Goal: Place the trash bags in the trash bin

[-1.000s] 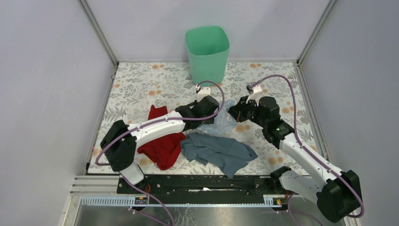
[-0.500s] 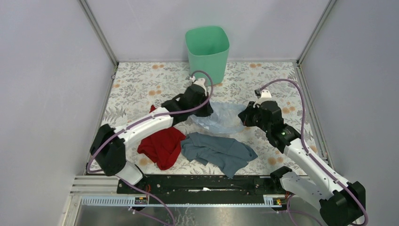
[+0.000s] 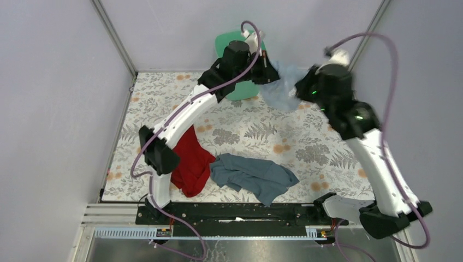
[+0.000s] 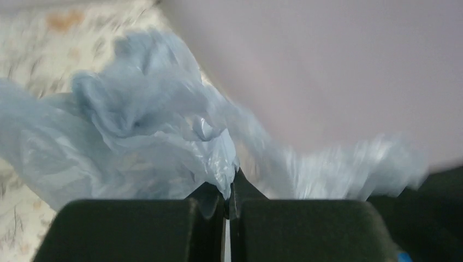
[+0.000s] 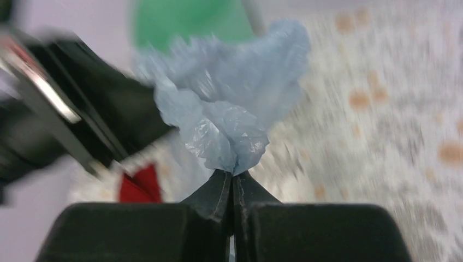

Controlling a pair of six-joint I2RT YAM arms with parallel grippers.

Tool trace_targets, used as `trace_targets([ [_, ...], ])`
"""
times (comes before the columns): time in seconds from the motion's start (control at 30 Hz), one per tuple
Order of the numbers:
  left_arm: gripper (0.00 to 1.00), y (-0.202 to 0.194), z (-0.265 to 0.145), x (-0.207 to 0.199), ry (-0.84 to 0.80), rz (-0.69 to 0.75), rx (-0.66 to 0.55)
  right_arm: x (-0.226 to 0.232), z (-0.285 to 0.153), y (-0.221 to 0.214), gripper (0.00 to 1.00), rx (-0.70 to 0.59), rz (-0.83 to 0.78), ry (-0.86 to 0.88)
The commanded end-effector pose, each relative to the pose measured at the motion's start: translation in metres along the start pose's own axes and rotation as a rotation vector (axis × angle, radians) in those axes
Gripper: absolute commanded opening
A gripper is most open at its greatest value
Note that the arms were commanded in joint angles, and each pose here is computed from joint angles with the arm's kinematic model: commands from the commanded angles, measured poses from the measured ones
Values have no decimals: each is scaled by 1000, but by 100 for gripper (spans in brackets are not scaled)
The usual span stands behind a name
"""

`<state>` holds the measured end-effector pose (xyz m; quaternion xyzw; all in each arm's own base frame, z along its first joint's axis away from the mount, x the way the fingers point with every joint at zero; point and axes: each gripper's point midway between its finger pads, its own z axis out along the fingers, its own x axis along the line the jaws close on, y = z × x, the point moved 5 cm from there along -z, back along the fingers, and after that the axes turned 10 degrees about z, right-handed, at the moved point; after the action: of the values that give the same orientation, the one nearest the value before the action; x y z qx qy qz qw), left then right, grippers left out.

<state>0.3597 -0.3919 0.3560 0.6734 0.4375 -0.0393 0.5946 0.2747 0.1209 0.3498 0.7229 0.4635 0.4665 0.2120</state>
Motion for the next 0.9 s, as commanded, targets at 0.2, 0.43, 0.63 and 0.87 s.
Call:
trace_targets([
  [0.2,0,-32,-110,-64,-59,268,-321,-17,-69,-10,0,-294,-70,403],
  [0.43,0,-136,-87,83,135,-27,30,-103,19,-132,0,33,-53,50],
  [0.63,0,13,-100,-55,-238,203,-211,-15,-4,-20,0,-102,-196,191],
  [0.87,0,30,-168,-109,-278,306,-526,-13,-26,-12,0,-186,-186,273],
])
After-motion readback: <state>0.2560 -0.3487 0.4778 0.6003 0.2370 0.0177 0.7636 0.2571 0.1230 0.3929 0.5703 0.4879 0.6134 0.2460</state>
